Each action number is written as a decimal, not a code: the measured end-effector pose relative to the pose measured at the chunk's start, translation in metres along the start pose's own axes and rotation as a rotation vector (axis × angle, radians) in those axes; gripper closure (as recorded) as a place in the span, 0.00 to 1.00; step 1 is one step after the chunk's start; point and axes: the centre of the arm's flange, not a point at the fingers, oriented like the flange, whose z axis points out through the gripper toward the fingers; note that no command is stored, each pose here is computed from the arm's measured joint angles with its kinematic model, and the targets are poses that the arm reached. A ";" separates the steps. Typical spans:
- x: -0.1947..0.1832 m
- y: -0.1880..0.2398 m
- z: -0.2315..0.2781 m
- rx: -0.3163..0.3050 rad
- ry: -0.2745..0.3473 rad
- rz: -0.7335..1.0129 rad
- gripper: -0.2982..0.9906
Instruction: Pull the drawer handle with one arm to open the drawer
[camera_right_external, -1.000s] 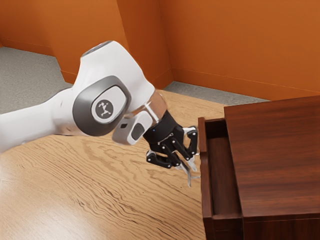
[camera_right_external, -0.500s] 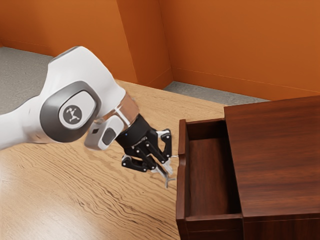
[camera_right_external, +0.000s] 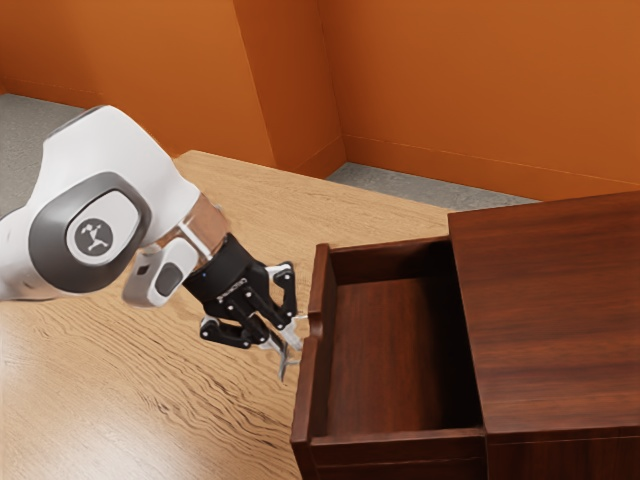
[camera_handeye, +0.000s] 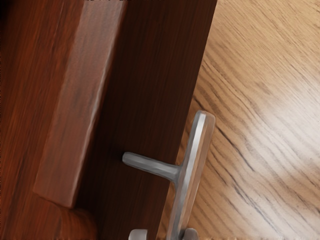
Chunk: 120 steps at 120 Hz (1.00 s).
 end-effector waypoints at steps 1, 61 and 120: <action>0.000 0.001 0.000 0.000 0.000 0.000 0.79; -0.003 0.022 -0.014 0.003 -0.014 -0.002 0.76; 0.011 -0.019 -0.153 0.087 -0.159 0.077 0.56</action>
